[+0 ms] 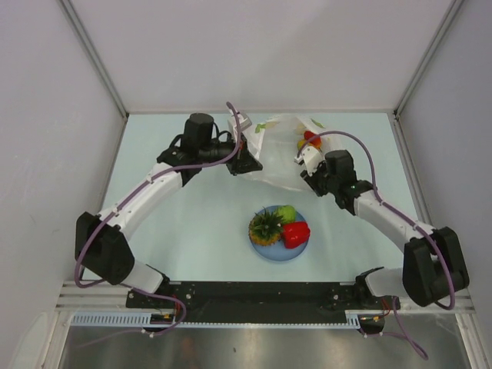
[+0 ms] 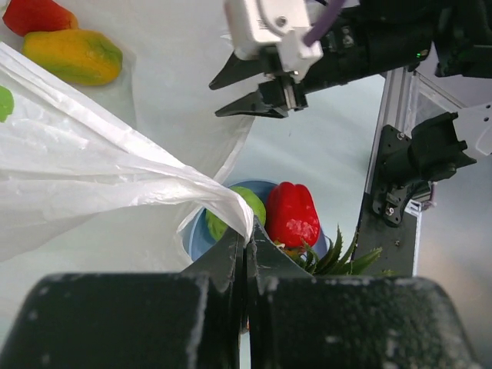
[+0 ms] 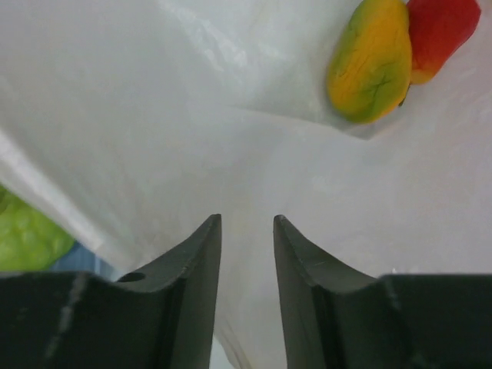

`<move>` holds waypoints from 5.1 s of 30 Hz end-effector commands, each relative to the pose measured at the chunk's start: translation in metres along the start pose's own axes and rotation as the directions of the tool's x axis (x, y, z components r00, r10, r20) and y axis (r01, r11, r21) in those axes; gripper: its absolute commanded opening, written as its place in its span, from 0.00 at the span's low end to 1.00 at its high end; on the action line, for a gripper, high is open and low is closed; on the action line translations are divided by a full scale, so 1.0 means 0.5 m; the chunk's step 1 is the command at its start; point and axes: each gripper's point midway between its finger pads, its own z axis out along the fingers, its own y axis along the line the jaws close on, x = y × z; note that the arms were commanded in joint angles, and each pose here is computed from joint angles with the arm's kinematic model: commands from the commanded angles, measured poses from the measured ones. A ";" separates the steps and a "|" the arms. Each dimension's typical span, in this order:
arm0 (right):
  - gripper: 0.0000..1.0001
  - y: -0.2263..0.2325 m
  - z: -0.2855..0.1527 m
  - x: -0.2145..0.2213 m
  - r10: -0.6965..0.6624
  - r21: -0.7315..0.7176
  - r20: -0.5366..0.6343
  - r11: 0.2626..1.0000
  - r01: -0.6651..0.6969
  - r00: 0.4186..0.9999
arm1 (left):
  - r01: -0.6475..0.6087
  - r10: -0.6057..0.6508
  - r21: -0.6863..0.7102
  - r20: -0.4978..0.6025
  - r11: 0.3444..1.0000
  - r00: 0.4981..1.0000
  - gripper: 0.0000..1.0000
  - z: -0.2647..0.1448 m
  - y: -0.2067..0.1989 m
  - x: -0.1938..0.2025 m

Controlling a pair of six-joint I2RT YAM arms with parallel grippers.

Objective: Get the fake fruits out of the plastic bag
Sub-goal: Adjust the plastic bag at the center of the board, then take out the fake fruit from the plastic bag, then place the fake fruit on the plate.

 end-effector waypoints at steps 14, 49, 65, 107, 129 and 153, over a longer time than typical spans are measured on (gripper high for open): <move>0.67 -0.210 0.173 -0.101 -0.041 0.305 0.054 0.952 0.023 0.998 | -0.096 0.096 -0.023 -0.029 0.995 0.995 0.00 0.000 0.015 0.010; 0.37 -0.170 0.083 -0.179 -0.074 0.112 0.121 0.992 0.060 0.990 | 0.002 -0.002 0.010 -0.003 1.000 1.000 0.00 0.055 0.047 -0.014; 0.36 0.088 -0.231 -0.138 -0.319 -0.122 0.282 0.923 0.364 0.905 | 0.012 -0.012 -0.027 0.005 1.000 1.000 0.00 0.043 0.044 -0.014; 0.35 0.402 -0.302 0.078 -0.607 -0.473 0.303 0.573 0.669 0.734 | -0.068 0.065 -0.088 -0.042 0.994 0.997 0.00 0.048 -0.009 0.021; 0.40 0.436 -0.206 0.042 -0.570 -0.341 0.303 0.683 0.646 0.764 | -0.045 0.044 -0.042 -0.031 0.998 0.999 0.00 0.031 -0.031 0.014; 0.91 0.421 -0.200 0.083 -0.643 -0.394 0.229 0.625 0.673 0.731 | -0.035 0.035 -0.001 -0.018 0.999 0.999 0.00 0.027 -0.059 0.005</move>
